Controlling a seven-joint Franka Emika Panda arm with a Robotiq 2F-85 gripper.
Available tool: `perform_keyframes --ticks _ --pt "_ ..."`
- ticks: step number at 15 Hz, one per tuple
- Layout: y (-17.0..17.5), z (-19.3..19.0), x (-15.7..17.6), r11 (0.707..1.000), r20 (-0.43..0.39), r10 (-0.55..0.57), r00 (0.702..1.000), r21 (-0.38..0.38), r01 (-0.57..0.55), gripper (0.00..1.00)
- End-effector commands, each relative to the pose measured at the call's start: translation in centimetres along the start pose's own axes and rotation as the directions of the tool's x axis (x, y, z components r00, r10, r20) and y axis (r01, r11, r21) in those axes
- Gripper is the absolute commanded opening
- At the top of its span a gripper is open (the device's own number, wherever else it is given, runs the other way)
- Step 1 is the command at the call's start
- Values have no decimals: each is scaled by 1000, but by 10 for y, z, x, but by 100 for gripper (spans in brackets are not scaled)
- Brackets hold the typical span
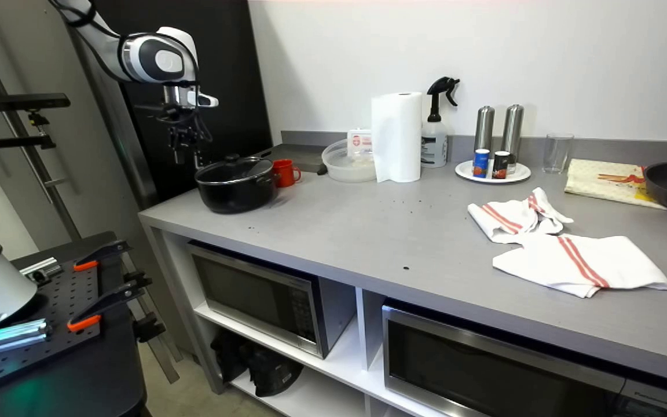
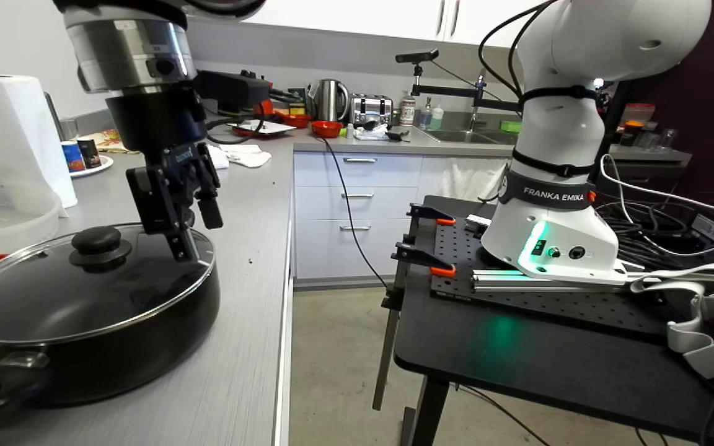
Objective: Put the glass lid on the black pot and push the pot slightly back
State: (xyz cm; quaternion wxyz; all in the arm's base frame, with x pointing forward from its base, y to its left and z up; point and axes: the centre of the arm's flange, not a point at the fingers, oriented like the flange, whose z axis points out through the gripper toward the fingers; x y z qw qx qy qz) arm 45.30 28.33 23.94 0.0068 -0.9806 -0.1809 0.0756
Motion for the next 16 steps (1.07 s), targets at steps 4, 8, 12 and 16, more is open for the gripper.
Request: perform_keyframes --ticks 4,8,12,16 --pt "-6 -26 -13 999 -142 -49 989 1 50 100" --pt "-7 -34 -16 998 -220 -63 973 9 66 100" --pt "-9 -33 -6 998 -210 -50 976 13 54 100" --pt "-9 -35 -8 998 -214 -52 975 11 56 100"
